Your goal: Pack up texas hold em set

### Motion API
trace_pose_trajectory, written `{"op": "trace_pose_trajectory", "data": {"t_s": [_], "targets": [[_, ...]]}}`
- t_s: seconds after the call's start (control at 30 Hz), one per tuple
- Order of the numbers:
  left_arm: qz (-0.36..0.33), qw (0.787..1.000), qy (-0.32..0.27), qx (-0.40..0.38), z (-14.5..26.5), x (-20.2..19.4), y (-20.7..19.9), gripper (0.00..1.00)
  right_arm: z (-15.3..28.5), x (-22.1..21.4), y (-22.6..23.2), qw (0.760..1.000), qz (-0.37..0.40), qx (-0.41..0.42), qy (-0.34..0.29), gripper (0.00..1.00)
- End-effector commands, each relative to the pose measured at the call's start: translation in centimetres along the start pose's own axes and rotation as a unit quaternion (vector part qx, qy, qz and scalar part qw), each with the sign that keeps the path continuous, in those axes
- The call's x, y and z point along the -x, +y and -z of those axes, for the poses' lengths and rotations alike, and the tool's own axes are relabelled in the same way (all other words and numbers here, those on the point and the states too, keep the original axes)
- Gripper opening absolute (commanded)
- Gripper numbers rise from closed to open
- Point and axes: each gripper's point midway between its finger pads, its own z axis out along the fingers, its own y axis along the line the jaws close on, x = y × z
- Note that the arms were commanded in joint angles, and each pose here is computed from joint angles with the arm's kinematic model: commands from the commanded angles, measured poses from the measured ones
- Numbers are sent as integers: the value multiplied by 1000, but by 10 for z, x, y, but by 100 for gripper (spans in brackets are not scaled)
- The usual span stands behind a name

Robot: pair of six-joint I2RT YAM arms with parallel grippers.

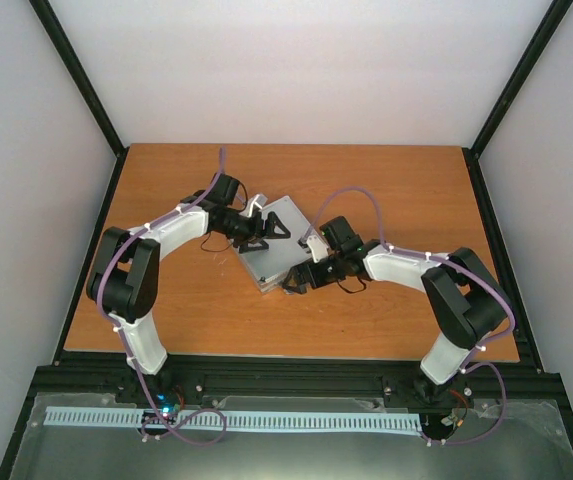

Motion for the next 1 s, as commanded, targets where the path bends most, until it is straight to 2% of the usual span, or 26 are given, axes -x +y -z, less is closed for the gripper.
{"op": "trace_pose_trajectory", "data": {"t_s": [0.0, 0.2, 0.4, 0.67, 0.97], "targets": [[16, 999, 29, 25, -12, -12, 20, 100, -4, 19, -8, 999, 25, -38, -26, 100], [18, 999, 36, 29, -13, -16, 23, 100, -19, 16, -14, 999, 27, -28, -9, 100], [17, 999, 37, 33, -12, -18, 24, 100, -28, 2, -5, 999, 33, 17, 38, 100], [18, 999, 32, 36, -11, -17, 24, 100, -12, -2, 16, 994, 35, 79, 71, 100], [25, 998, 29, 39, -12, -16, 28, 100, 5, 21, 6, 983, -29, 170, 60, 100]]}}
